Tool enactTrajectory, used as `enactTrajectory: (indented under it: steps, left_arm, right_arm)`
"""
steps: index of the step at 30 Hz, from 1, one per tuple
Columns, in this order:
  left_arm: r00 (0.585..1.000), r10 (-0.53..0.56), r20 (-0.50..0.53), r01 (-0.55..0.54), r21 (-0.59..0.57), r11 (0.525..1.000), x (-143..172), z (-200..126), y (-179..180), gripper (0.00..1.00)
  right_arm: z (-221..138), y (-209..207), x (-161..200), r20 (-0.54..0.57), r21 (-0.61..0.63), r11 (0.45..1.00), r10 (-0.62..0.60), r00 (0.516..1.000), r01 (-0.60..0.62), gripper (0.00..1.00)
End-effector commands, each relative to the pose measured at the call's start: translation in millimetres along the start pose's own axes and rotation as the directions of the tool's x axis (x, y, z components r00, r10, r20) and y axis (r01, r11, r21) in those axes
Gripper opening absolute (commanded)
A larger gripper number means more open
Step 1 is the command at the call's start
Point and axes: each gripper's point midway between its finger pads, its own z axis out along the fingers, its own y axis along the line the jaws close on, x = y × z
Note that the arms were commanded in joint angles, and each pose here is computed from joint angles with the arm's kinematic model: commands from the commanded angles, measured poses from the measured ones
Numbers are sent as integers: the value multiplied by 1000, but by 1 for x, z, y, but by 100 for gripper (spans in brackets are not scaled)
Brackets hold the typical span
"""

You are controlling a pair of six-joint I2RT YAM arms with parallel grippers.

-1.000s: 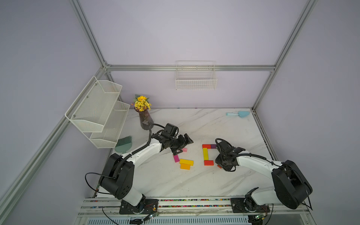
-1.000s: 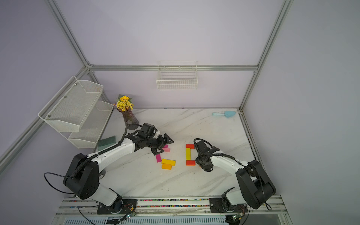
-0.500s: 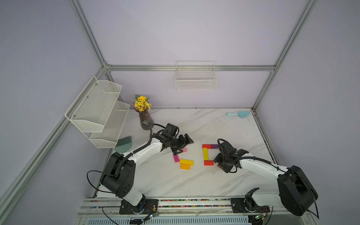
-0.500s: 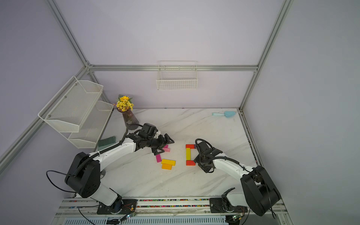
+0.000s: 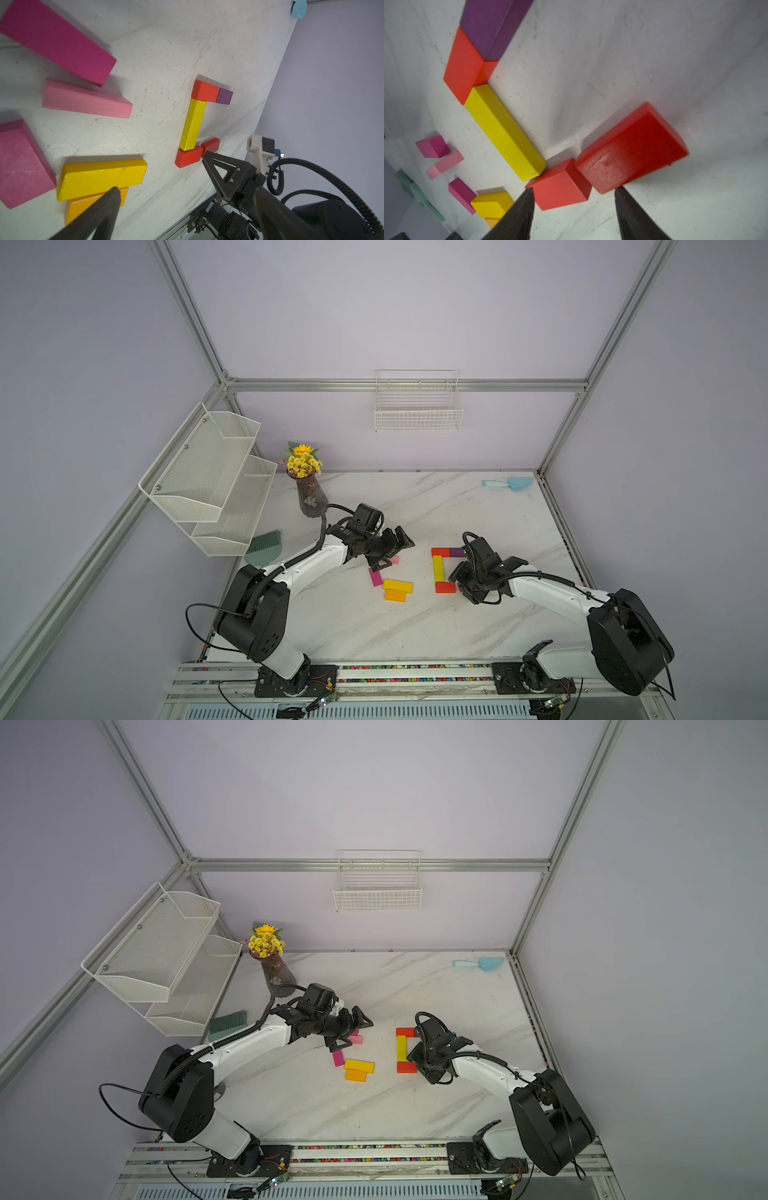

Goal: Assemble the letter c with building blocks
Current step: Assemble the building block at the center of the board.

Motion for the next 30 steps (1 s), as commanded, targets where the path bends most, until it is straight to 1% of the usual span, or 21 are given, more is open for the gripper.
enactTrajectory:
  steps: [1,3,5,10,15,21,26,30]
  left_arm:
    - [999,31,31,-32,50,998,-5,-9,-21,100]
    - [999,32,32,-34,50,998,-5,-9,-22,100]
    - [999,30,34,-32,47,998,-6,-9,-22,100]
    - [999,30,37,-31,38,999,-5,-8,-21,100]
    - [999,22,32,-23,27,999,-2,-3,-22,100]
    - [999,13,46,-13,11,1000,2,3,-25,100]
    - [998,5,63,-5,-2,1000,8,9,-27,100]
    - [996,0,86,0,-5,1000,12,14,-30,100]
  right_arm:
    - [-14,27,-7,15,-79,997,2,1000,-1,64]
    - [-19,32,-14,36,-93,996,-6,999,9,64]
    - [-23,26,-21,46,-67,998,-7,999,10,64]
    - [-25,16,-46,59,-63,998,4,998,0,64]
    - [-13,19,-63,17,-51,997,-56,998,57,64]
    - [2,21,-69,-17,-28,993,-113,993,113,64]
    - [13,17,-64,-61,-17,989,-146,987,145,64]
    - [16,13,-60,-83,-14,986,-164,983,163,64]
